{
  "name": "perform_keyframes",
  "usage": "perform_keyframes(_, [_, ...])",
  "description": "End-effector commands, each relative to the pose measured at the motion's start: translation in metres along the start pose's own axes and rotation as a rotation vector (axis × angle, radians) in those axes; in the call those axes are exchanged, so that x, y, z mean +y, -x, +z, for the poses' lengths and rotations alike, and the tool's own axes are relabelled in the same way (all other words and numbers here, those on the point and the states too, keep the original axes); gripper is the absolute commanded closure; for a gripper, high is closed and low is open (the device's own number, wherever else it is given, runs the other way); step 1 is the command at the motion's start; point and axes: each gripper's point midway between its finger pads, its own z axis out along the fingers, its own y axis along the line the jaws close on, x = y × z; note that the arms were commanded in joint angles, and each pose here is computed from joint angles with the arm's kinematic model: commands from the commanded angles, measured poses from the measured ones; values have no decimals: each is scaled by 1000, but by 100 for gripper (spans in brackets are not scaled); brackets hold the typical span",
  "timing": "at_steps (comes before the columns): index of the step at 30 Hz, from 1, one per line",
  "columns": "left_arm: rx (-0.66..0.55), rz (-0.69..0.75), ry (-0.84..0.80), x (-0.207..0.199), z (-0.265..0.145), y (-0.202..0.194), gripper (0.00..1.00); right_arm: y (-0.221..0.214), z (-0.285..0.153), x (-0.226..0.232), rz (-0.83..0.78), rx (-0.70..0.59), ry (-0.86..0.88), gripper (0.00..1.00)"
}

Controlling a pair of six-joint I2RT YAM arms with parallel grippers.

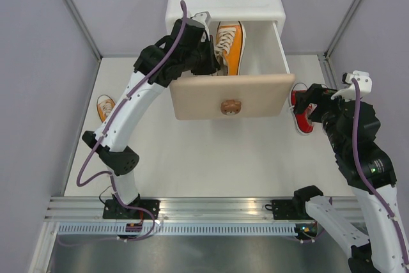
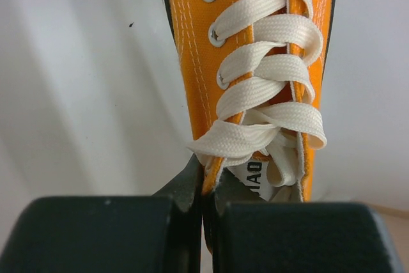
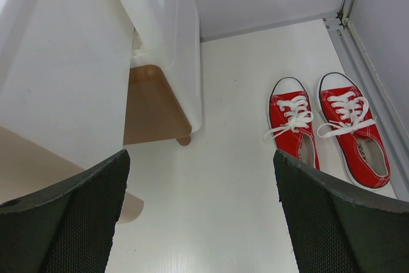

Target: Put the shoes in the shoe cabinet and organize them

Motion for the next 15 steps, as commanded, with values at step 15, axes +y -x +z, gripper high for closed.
perform_keyframes(15, [-144, -67, -97, -33, -34, 33, 98, 9, -1, 9, 31, -39, 41, 3])
